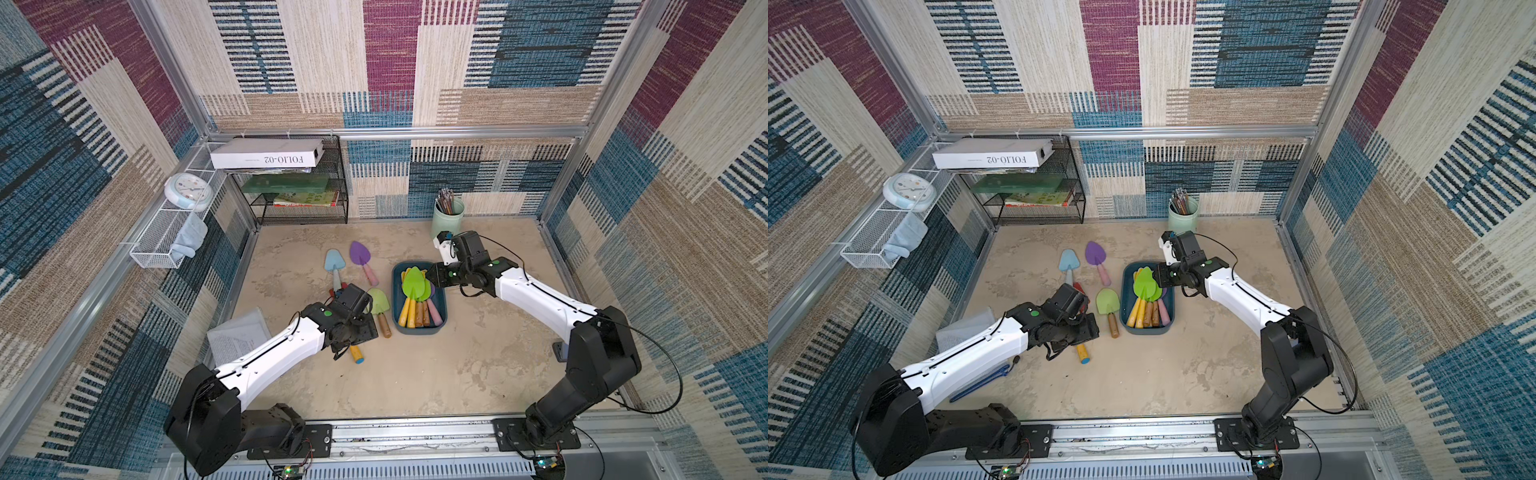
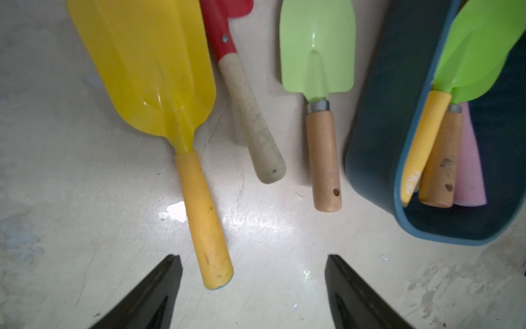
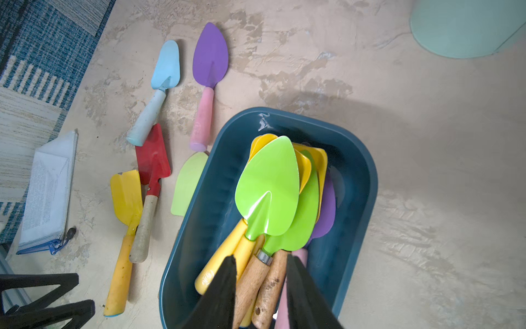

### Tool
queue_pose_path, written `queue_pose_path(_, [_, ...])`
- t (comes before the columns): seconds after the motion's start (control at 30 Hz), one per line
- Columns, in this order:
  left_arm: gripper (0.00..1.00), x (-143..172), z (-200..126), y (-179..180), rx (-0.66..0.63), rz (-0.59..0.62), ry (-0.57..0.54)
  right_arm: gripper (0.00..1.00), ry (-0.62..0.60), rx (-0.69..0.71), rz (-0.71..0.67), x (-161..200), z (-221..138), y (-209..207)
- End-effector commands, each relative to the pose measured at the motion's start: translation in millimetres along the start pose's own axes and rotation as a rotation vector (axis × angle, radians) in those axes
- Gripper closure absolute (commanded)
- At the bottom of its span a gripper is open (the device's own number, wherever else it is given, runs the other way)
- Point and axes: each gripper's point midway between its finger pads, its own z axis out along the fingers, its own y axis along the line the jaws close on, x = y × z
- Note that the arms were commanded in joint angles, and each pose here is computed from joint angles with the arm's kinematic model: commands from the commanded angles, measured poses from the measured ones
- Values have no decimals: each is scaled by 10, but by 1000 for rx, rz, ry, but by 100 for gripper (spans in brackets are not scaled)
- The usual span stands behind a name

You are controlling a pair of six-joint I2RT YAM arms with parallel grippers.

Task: Put the shovel into the storage box
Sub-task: Pick up the shovel from the center of the board.

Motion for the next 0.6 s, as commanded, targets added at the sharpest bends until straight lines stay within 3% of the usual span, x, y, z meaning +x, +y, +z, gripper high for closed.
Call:
queue_pose_path(0.0, [18, 71, 73, 72, -13, -94, 28, 68, 12, -5, -15, 39, -7, 10])
queue_pose_path(0.33, [20, 106, 264, 268, -91, -159, 52, 71, 23, -20, -27, 107, 36, 12])
queue_pose_path(0.57, [32, 175, 491, 264, -99, -174, 97, 73, 31, -26, -26, 141, 64, 7])
